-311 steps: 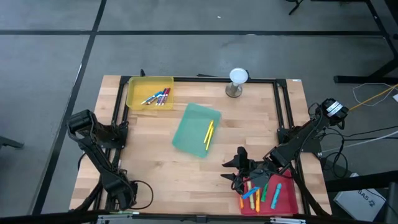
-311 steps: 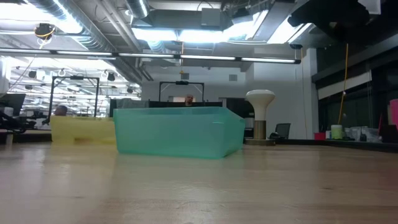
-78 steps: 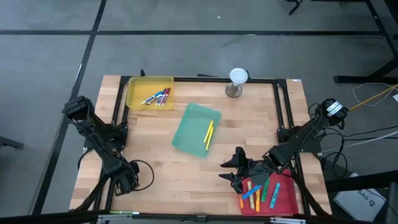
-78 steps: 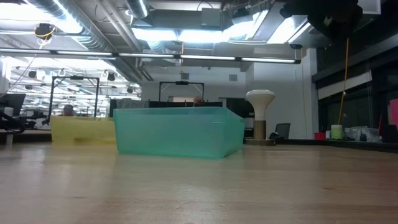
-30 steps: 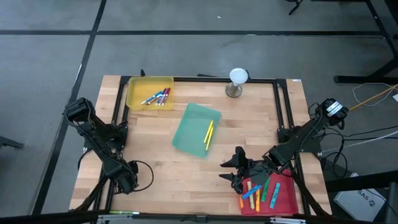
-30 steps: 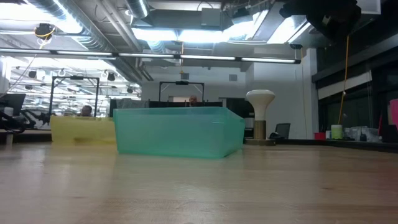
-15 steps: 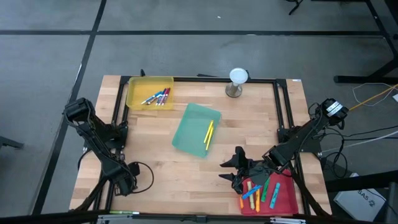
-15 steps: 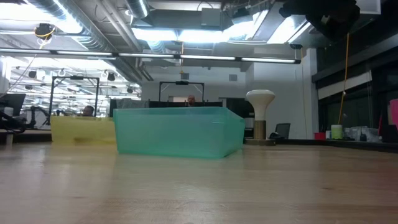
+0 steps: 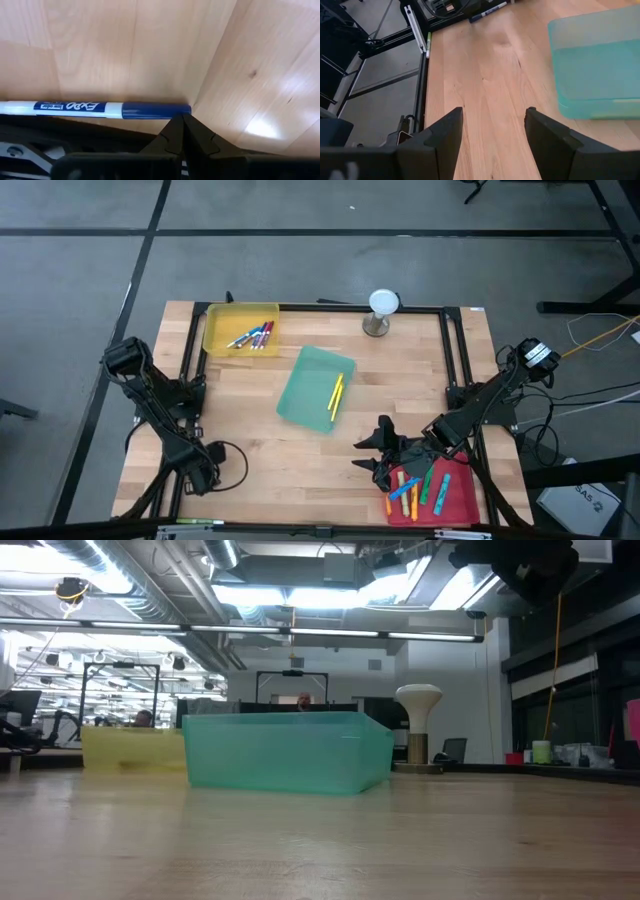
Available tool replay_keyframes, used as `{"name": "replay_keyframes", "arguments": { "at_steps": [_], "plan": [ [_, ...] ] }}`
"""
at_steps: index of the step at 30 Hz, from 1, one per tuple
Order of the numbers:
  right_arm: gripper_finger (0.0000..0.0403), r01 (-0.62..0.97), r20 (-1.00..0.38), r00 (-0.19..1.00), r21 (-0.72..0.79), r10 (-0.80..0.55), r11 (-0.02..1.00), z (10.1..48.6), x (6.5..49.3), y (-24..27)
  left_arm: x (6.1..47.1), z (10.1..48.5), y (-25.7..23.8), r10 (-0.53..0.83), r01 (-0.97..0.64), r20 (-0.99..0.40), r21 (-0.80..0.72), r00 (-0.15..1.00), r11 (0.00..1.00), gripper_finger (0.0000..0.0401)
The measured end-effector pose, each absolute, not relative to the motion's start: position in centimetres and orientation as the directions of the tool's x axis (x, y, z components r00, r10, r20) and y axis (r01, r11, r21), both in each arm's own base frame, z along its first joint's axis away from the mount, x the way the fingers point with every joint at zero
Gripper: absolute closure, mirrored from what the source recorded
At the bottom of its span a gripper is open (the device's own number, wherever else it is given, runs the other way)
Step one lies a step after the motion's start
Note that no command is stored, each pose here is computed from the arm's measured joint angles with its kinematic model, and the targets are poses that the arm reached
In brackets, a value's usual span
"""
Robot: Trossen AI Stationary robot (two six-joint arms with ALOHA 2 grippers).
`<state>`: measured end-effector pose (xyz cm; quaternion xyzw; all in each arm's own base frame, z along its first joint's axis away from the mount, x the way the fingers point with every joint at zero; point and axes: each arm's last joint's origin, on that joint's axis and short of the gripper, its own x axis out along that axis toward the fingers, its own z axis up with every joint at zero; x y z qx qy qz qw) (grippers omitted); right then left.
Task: Pick & Place Markers
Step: Put the blue marker pen into the yellow bin
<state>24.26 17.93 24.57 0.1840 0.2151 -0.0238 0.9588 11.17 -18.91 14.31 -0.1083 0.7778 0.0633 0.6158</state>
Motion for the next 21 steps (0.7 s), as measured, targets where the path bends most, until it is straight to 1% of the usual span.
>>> {"name": "replay_keyframes", "arguments": {
  "at_steps": [9,16,18,21],
  "plan": [
    [0.0194,0.125,-0.421,0.906,0.343,0.033,0.931,24.6,24.3,17.9,11.3,15.1,-18.8,-0.097,-0.245,-0.983,-0.057,-0.157,0.968,0.04],
    [0.0194,0.124,-0.421,0.907,0.34,0.033,0.932,24.6,24.3,17.9,11.2,16.4,-18.3,-0.11,-0.253,-0.992,-0.091,-0.063,0.963,0.04],
    [0.0194,0.123,-0.421,0.907,0.34,0.033,0.932,24.6,24.3,17.9,11.1,16.7,-18.1,-0.11,-0.261,-0.992,-0.088,-0.068,0.961,0.04],
    [0.0194,0.124,-0.421,0.907,0.338,0.032,0.933,24.6,24.3,17.9,10.6,17.2,-17.5,-0.089,-0.273,-0.99,-0.057,-0.107,0.96,0.04]
  ]
}}
